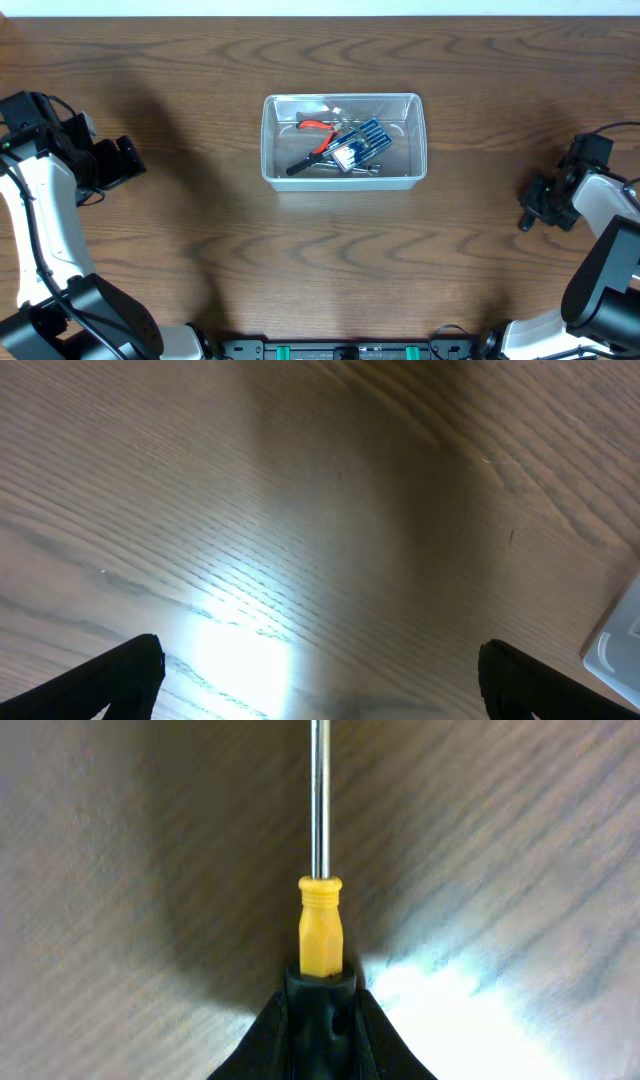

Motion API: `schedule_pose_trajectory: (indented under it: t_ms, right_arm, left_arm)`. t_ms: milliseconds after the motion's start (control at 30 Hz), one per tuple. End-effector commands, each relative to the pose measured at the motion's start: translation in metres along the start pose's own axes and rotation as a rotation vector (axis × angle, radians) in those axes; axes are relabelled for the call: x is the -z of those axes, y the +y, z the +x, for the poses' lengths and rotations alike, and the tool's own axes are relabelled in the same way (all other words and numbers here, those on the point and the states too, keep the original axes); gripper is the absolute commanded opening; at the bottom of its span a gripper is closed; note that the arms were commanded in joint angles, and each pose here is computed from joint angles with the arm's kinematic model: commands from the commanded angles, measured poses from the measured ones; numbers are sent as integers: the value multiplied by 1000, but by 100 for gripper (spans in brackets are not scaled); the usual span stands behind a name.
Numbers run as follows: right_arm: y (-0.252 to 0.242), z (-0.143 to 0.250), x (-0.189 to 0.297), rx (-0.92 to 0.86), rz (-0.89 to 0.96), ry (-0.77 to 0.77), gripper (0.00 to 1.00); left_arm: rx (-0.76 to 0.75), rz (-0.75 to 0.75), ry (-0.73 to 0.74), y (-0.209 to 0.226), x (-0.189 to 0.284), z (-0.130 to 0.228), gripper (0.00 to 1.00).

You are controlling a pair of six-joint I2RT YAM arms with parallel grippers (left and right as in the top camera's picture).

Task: Pack container
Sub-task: 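Lower the right gripper and close it on the screwdriver handle, then lift the screwdriver with the right gripper and carry it over the container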

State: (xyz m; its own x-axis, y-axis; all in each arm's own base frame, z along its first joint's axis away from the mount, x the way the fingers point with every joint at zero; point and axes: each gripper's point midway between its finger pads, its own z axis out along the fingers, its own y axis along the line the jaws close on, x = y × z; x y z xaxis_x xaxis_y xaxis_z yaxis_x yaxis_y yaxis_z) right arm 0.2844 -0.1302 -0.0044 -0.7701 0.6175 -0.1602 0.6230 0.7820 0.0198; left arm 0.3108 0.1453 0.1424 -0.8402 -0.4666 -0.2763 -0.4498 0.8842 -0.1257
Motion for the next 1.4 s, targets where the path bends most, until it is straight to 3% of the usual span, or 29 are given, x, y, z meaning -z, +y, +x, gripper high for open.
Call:
schedule_pose_trajectory:
  t_ms: [0,133,300,433,567,700,800,900,1133,1367]
  right_arm:
    - [6,7,4,3,-30,61,1]
    - [24,-5,37,105,-43,91,1]
    - [80,-32,110,395,-112,30,1]
    - [144,-36,178,809,-175,-97,1]
    - [204,-5,230,1335,-199,-219,1]
    - [255,26,251,1714,-157,-363,1]
    - [294,50,255,1871,-193,-448,1]
    - [318,72,241,1959,-217,-435,1]
    - [343,129,172,2124,-374,-187,1]
    - [351,150,108,2153,-389,-12,1]
  left_arm:
    - [5,6,3,-1,0,1,98]
    - [4,6,-1,-1,0,0,98]
    - [-13,11,1,-7,-1,0,99]
    - [-35,18,3,-15,-2,1,98]
    - [-44,21,5,-18,-2,1,99]
    - [-44,20,6,-18,-2,1,98]
    - [-43,20,9,-18,-2,2,98]
    - [-43,20,9,-18,-2,2,98]
    - [-43,20,9,-18,-2,2,99]
    - [-43,20,9,-18,-2,2,98]
